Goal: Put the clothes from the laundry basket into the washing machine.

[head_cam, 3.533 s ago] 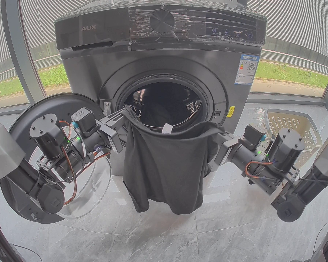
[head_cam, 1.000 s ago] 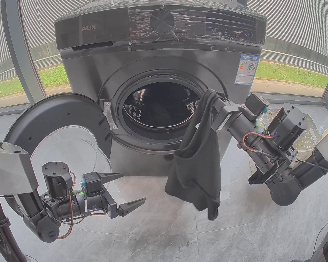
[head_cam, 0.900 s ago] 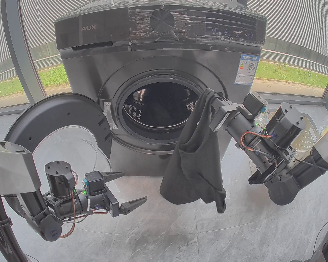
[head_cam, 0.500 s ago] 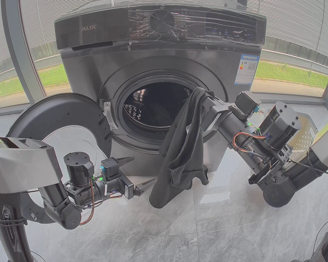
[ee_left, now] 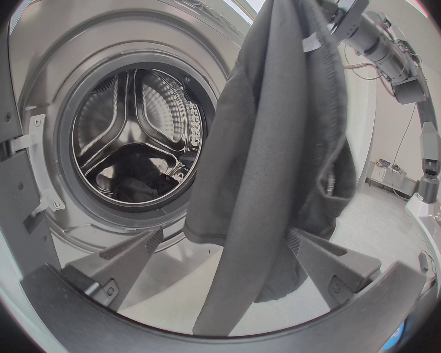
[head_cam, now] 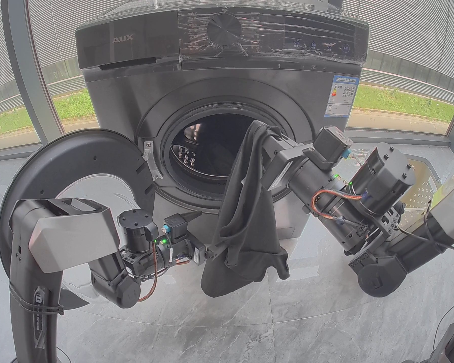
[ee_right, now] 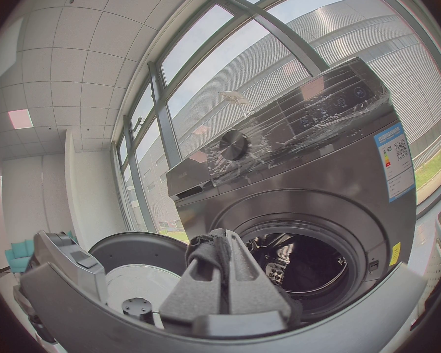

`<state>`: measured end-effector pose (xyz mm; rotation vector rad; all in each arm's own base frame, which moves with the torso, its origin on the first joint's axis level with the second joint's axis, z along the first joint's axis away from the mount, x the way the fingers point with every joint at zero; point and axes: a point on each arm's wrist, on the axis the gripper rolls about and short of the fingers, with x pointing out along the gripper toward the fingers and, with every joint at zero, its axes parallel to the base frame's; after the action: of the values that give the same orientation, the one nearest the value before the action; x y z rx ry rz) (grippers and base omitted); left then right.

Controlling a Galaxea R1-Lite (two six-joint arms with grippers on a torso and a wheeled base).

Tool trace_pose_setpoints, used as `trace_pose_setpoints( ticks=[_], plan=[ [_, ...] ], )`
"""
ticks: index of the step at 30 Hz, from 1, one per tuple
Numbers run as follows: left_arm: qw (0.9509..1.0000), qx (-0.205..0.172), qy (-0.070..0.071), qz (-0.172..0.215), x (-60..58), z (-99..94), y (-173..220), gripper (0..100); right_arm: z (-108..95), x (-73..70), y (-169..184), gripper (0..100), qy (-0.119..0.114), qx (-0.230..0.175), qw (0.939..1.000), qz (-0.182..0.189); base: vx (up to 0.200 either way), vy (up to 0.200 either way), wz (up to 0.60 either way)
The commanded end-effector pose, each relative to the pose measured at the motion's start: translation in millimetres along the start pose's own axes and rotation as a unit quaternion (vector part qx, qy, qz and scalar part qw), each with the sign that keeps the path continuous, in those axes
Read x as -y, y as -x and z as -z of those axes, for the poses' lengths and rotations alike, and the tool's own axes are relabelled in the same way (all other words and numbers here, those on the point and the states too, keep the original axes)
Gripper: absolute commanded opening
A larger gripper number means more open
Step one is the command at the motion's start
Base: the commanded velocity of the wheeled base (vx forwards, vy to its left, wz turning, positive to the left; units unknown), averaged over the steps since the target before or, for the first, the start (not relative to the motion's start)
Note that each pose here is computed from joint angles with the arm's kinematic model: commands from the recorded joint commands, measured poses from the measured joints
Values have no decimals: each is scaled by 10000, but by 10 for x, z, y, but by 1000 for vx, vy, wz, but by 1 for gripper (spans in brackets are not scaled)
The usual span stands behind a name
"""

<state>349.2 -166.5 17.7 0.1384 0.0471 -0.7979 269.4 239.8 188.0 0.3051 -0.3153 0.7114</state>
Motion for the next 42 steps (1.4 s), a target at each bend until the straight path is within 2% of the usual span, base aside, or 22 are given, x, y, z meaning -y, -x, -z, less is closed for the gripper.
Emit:
trace_pose_setpoints(
  ticks=[1,4,9,15,21,25,26,36,39,42],
  plan=[
    [10000,27,83,-16,-40,150,-168,100,-13,-172,16,0,-89,11,9997,-248,0,0,0],
    [9998,44,182,12,-28,186,-221,100,-16,-227,24,0,-127,13,9994,-320,0,0,0],
    [9998,76,182,55,-6,242,-309,100,-7,-274,40,0,-154,-4,9992,-374,0,0,0],
    [9997,123,169,103,27,285,-386,100,-14,-263,45,0,-149,13,9992,-362,0,0,0],
    [9996,222,163,84,9,241,-418,100,-2,-261,49,0,-155,-10,9992,-359,0,0,0],
    [9993,309,206,99,16,222,-468,100,0,-266,52,0,-158,-11,9992,-366,0,0,0],
    [9991,321,238,153,52,222,-486,0,2,-260,54,0,-154,-17,9992,-358,0,0,0],
    [9978,360,406,378,215,180,-530,0,5,-188,52,0,-114,-32,9996,-270,0,0,0],
    [9979,341,390,395,235,156,-498,0,9,-117,32,0,-75,-25,9998,-186,0,0,0],
    [9978,287,400,453,264,23,-345,0,-39,-45,-12,0,-34,64,9999,-132,0,0,0]
  ],
)
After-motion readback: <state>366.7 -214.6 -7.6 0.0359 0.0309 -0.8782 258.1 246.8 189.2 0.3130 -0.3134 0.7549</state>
